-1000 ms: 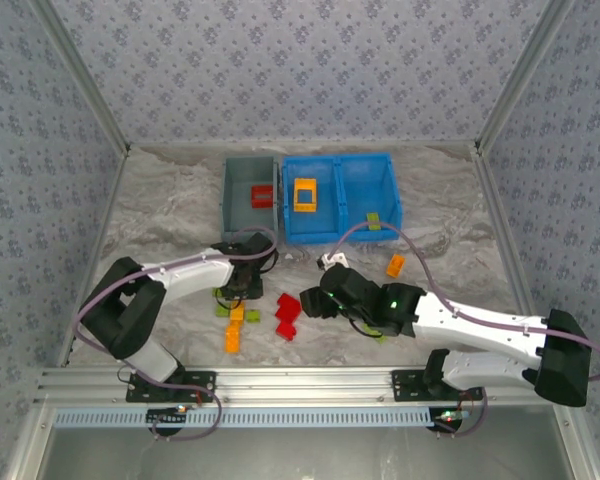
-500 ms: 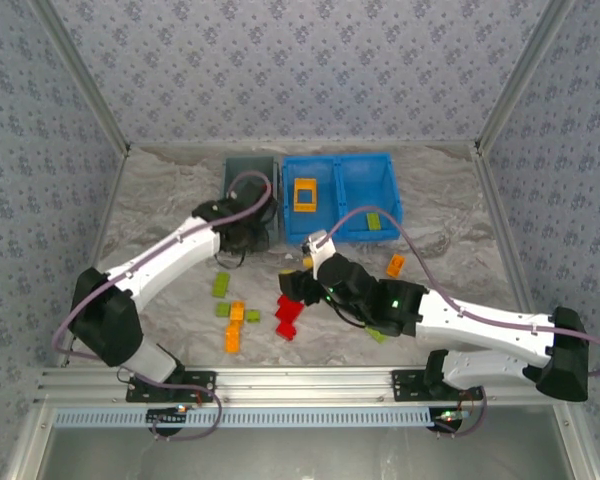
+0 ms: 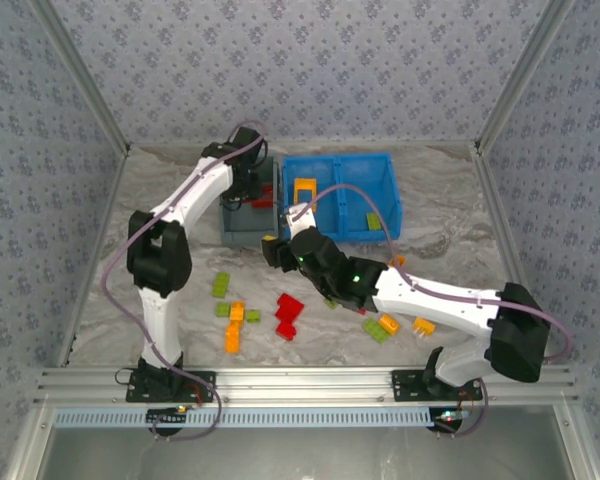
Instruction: Sort the legos into containers by color
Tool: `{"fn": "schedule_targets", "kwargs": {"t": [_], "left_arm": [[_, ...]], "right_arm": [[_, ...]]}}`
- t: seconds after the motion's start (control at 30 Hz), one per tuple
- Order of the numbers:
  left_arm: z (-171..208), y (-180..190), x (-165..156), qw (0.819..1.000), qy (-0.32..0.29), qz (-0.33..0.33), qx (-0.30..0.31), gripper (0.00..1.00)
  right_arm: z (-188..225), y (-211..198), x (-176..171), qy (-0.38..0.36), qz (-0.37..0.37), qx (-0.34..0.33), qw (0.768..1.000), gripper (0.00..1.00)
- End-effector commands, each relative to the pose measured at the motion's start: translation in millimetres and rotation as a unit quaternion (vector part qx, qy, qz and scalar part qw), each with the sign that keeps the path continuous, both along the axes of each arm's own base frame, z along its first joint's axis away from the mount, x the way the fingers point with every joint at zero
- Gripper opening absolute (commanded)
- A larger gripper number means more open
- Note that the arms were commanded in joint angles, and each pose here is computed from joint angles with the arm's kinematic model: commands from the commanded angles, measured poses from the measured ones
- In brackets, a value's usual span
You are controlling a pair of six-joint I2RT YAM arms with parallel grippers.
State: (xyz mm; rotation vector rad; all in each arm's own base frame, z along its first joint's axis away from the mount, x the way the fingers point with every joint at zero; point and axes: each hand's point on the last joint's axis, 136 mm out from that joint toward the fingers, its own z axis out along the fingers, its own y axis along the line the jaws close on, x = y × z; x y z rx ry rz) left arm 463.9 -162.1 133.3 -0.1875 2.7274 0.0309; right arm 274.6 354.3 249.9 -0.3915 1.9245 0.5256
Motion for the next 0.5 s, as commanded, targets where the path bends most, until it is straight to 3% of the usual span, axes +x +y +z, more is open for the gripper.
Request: {"fn": "schedule_targets", "kwargs": {"t": [0.0,0.23,0.47], "left_arm": [[3,5,11,1.000,0.004,-0.011,0.026,0.30],[-18,10,33,0.999,0.016,-0.001,0.046,0.31],[-12,10,33,0.999,0.012,0.005,0.042,0.48]], "right_arm": [[34,16,14,-0.042,0.000,0.037,0.998,0.69],[26,18,12,-0.022,0.001,0.041,0.999,0.69],[20,4,5,-0.011,-0.005,0.037,0.999,0.70]]}}
